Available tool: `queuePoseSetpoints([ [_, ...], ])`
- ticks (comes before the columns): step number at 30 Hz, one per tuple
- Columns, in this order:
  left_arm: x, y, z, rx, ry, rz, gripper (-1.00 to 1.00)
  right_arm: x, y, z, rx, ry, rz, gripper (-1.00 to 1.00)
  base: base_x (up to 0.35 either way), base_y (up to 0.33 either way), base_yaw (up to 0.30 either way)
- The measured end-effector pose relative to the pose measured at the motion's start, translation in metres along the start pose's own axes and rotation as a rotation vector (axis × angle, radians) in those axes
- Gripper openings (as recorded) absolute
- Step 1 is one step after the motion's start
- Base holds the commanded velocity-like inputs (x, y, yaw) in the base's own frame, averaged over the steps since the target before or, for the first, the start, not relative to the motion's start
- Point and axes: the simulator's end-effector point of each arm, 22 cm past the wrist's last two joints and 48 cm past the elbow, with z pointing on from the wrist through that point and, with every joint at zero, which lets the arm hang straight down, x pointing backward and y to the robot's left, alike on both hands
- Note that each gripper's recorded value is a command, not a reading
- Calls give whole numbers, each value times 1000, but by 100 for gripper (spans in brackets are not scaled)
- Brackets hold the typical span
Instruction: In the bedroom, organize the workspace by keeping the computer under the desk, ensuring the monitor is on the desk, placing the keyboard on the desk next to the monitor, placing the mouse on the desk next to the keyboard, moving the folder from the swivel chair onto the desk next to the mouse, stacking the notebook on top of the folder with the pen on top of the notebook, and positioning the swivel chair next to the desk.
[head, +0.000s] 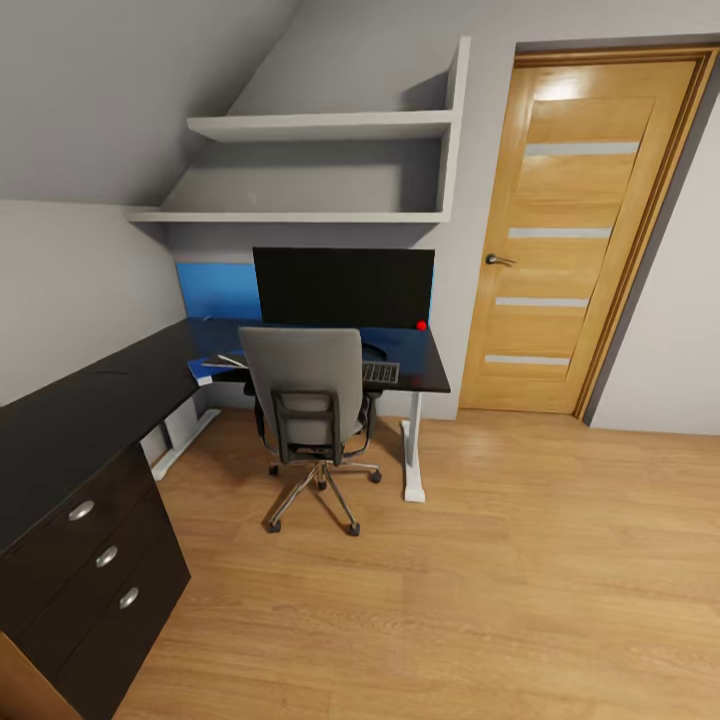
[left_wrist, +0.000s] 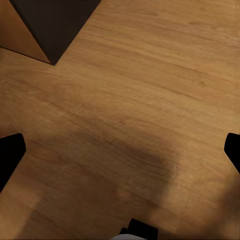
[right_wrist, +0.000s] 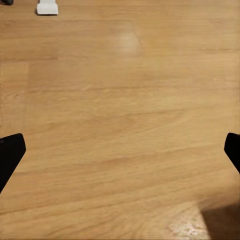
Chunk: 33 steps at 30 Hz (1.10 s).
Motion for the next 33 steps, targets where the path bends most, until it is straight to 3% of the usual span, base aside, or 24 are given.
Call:
queuePoseSetpoints([
  [8,-7,5,-15,-2,-2,2,100,-11,-2,-7,3,8,-1,100,0,0,0],
  [16,-21,11,-34,-1,-49,-6,100,-24,-3,-13,2,10,-4,100,0,0,0],
  [33,-18,7,-37,15,-41,-8,100,-25,-3,-13,1,9,-3,100,0,0,0],
])
